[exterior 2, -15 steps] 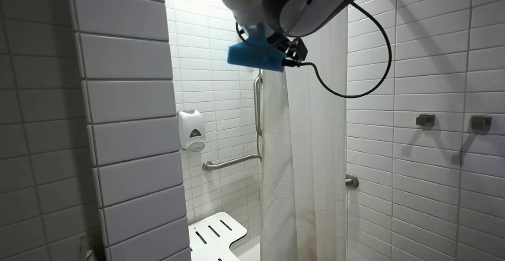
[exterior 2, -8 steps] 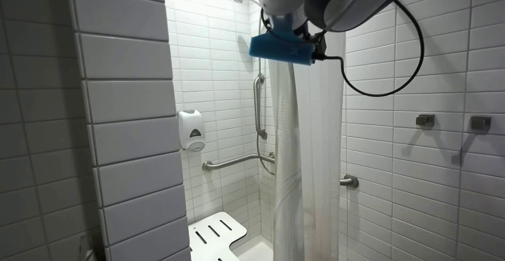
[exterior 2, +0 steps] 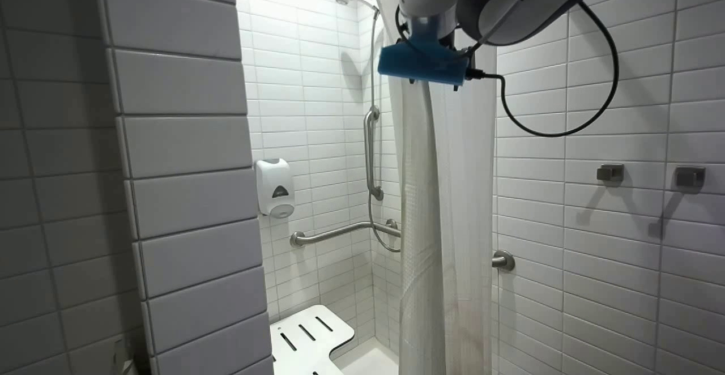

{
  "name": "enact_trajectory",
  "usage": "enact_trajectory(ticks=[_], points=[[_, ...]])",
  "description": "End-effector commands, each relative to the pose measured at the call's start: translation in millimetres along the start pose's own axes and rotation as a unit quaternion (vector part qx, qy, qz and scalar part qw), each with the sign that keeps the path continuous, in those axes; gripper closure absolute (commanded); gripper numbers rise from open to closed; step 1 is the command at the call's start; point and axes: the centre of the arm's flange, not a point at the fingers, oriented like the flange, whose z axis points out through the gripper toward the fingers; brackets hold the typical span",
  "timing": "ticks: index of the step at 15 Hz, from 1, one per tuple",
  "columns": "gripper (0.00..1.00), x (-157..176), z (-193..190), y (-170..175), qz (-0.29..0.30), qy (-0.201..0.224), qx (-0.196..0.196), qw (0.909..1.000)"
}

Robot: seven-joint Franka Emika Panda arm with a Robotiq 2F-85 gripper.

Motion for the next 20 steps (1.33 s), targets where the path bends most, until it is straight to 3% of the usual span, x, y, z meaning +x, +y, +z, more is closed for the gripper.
enact_trajectory(ticks=[1, 7, 15, 20], points=[[0.0, 0, 6, 8, -0.028, 0.016, 0.003, 0.9995], [0.0, -29, -5, 16, -0.139, 0.012, 0.024, 0.99], [0.0, -42, -7, 22, -0.179, 0.011, 0.04, 0.983], [0.0, -59, -28, 28, -0.196, 0.027, 0.059, 0.9784]])
